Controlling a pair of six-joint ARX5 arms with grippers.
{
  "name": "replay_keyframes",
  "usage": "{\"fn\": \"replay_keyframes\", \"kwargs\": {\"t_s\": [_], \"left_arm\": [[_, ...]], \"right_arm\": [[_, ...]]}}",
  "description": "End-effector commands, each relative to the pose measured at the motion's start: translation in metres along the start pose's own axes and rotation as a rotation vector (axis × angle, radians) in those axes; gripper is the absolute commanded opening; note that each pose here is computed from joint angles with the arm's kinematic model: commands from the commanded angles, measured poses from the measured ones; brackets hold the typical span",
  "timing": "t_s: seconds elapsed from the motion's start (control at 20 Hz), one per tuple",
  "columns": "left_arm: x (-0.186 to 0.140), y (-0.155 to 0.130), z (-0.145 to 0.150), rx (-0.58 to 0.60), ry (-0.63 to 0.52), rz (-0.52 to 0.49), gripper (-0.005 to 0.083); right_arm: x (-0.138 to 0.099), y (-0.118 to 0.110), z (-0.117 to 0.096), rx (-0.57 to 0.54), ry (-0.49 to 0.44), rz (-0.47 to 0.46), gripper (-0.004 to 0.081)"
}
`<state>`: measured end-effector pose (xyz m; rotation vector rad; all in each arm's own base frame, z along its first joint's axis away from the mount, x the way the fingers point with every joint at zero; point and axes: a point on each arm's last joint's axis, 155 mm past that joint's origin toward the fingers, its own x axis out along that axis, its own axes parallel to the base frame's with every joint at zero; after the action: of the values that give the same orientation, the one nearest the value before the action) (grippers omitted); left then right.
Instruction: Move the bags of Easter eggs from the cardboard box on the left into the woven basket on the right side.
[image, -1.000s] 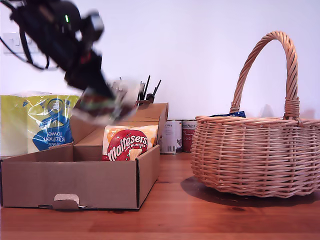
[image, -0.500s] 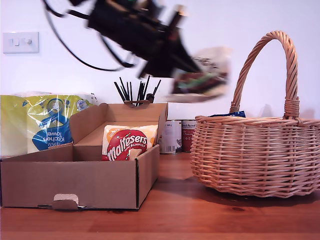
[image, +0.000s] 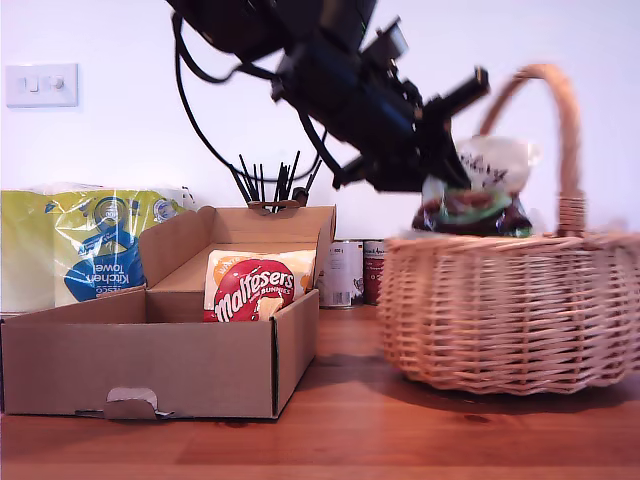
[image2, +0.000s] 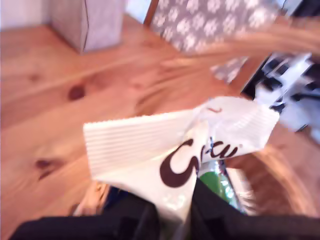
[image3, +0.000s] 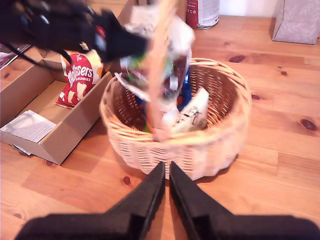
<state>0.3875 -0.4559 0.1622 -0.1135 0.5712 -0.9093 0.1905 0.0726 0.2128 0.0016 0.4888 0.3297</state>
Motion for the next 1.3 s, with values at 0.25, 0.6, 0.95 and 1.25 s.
{"fn": "replay_keyframes", "kwargs": {"t_s": [0.25, 0.6, 0.95, 1.25], "left_arm": [[0.028, 0.002, -0.06, 0.034, 0.13, 0.036, 0.0019], [0.024, 0.007, -0.089, 0.132, 0.234, 0.095, 0.0022], [0.024, -0.007, -0.043, 0.139, 0.158, 0.078, 0.0362], [0.01, -0.021, -0.017, 0.22, 0.229, 0.044, 0.0353]], "right_arm": [[0.001, 0.001, -0.002, -0.006, 0.001, 0.004, -0.0013], [0.001, 0.001, -0.002, -0.007, 0.001, 0.004, -0.0013], [0.001, 0.001, -0.002, -0.007, 0.002, 0.004, -0.0013], [0.001, 0.001, -0.002, -0.008, 0.002, 0.004, -0.0013]]}}
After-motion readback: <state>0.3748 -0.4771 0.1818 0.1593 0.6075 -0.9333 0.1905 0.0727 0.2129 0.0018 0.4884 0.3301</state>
